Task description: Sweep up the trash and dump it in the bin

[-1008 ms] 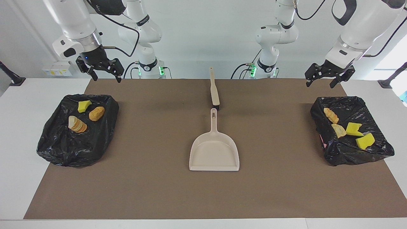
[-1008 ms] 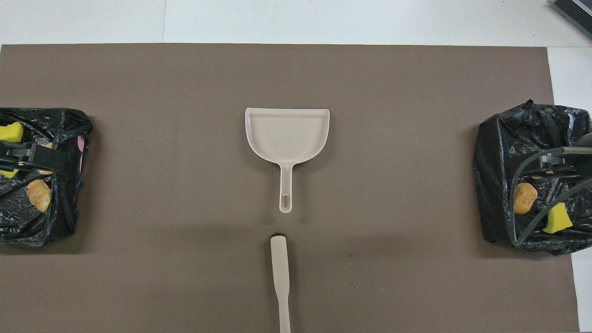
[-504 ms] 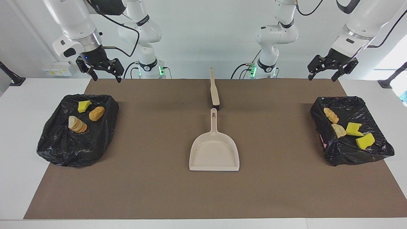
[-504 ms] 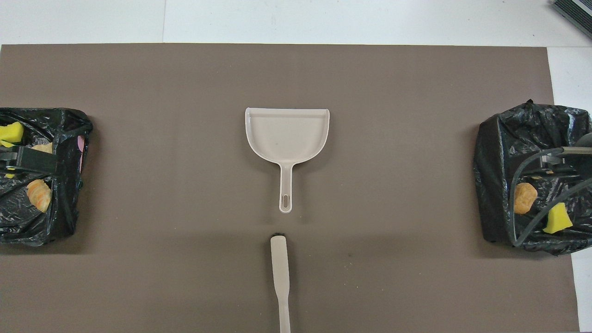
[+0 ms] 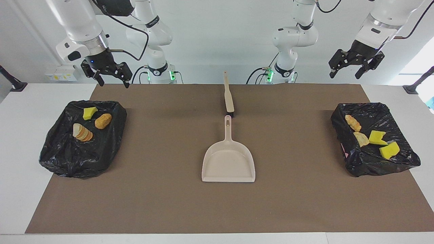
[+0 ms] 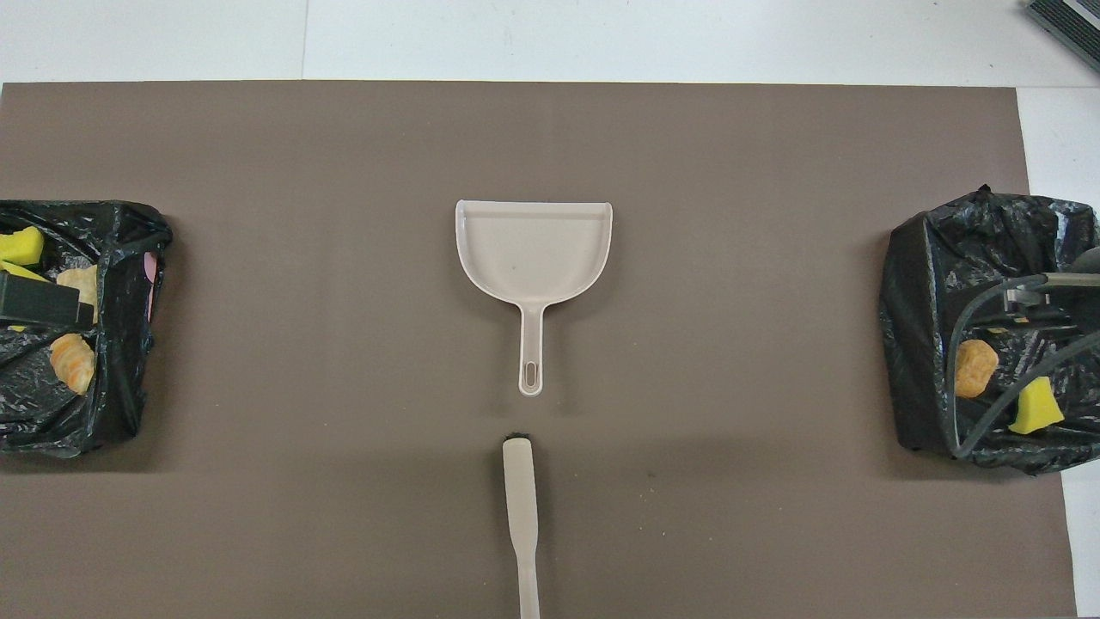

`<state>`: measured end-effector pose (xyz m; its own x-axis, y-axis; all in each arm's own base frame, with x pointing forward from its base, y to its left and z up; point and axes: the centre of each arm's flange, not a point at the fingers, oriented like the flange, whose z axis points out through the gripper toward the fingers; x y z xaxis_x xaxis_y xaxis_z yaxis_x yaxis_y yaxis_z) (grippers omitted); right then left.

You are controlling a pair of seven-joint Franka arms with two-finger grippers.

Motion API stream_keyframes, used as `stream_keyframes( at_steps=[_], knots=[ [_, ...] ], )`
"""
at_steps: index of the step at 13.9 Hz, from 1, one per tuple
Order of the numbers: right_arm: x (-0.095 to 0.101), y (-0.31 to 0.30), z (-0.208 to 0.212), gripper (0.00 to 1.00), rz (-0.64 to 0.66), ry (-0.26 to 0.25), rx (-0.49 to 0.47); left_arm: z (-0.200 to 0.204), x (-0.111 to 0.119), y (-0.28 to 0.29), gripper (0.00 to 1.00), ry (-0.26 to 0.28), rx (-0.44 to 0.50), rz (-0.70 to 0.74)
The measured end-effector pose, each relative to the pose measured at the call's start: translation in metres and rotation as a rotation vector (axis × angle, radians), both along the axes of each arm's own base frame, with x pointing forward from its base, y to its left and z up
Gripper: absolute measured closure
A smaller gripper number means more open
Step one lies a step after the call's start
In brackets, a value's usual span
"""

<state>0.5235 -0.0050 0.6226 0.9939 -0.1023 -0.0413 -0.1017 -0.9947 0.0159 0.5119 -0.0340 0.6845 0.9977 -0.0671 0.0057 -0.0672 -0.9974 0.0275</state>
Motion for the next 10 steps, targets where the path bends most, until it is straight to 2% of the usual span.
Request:
stream_keyframes(
  at_steps=[6, 10],
  knots=[
    [0.0000, -0.0001, 0.0000, 0.00, 0.000, 0.000, 0.000, 0.0067, -0.0046, -0.0001, 0.00, -0.015, 0.000, 0.006],
    [0.0000, -0.0031, 0.0000, 0.00, -0.006, 0.000, 0.000, 0.0024, -0.0017, -0.0008, 0.00, -0.023, -0.002, 0.059]
  ],
)
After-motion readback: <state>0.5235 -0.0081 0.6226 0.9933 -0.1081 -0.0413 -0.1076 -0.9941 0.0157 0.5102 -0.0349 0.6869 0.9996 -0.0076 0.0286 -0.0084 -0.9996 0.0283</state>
